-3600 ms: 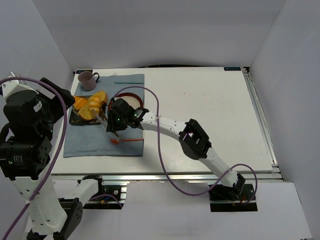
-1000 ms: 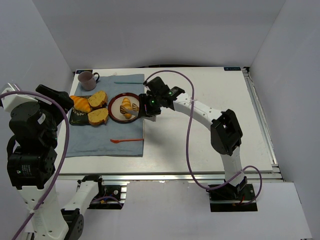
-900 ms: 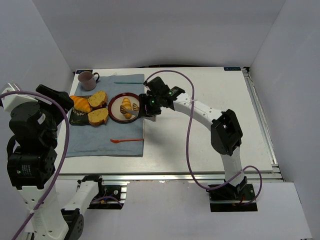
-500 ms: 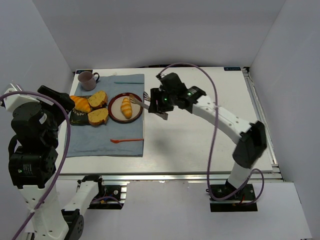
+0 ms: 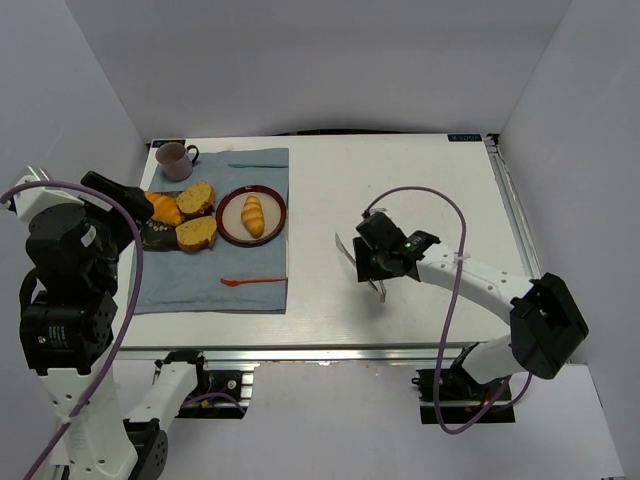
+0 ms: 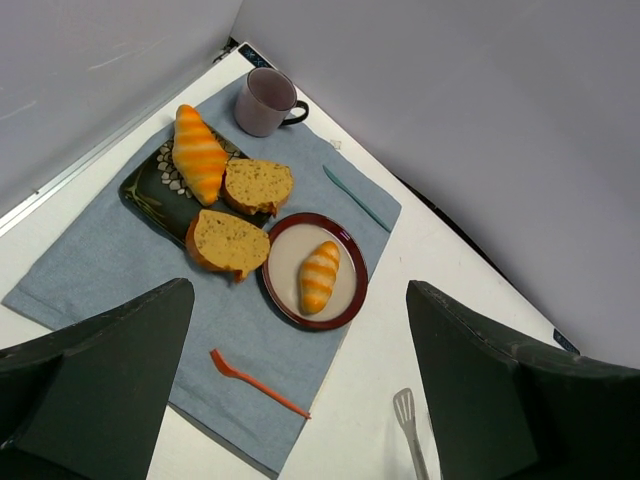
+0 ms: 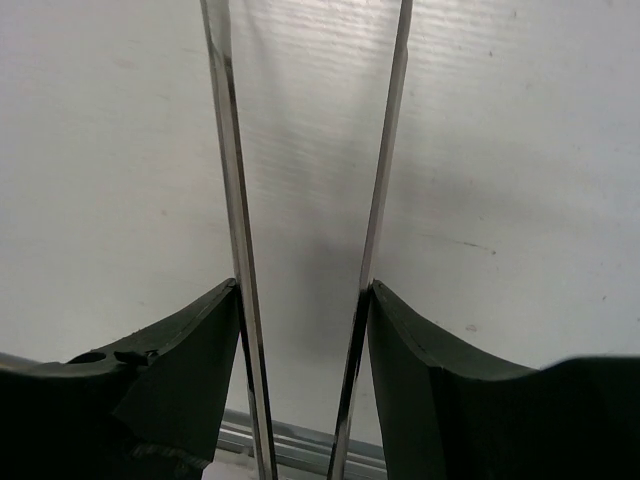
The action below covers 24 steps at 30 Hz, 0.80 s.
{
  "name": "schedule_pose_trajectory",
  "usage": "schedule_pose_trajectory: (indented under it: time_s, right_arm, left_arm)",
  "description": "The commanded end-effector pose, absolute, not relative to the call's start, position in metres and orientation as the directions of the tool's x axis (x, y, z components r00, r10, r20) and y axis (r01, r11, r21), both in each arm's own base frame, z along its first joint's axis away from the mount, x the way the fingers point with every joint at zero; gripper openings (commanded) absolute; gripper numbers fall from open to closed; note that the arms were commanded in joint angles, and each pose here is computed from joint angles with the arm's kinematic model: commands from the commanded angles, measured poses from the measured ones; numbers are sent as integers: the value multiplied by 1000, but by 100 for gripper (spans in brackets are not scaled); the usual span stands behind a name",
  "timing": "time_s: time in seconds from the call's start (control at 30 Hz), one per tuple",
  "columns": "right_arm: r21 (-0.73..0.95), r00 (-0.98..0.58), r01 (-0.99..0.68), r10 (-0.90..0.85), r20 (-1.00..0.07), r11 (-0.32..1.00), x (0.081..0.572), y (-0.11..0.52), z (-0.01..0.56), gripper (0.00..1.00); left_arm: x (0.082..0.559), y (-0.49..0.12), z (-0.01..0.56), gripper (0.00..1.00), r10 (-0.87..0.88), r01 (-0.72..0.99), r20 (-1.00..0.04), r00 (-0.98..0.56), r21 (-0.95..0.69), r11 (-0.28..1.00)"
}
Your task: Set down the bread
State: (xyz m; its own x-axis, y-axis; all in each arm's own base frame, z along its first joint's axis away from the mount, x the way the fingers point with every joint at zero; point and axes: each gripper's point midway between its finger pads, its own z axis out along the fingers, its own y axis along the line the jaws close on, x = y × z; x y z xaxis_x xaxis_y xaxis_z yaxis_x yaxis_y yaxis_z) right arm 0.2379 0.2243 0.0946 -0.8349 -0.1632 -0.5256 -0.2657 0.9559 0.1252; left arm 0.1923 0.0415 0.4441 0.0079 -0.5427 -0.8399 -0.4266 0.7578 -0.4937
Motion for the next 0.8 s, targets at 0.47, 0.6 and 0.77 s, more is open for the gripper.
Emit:
schedule_pose_trajectory:
  time_s: [0.47,0.6,0.77]
  right_arm:
    - [115,-855,-310,-224,-469,944,229,284,50,60]
    - [125,-868,-331,-250,-428,935,216,289,39,61]
    - [161,-869,-371,-282,-406,914,206,308,36,61]
  left_arm:
    - [193,36,446,98,-532,-401,-846,-18,-482,779]
    - [192,37,446,98,-528,-404,-849,-19,-476,781]
    - [191,38,445,98,-526,-408,-850,-21,-473,781]
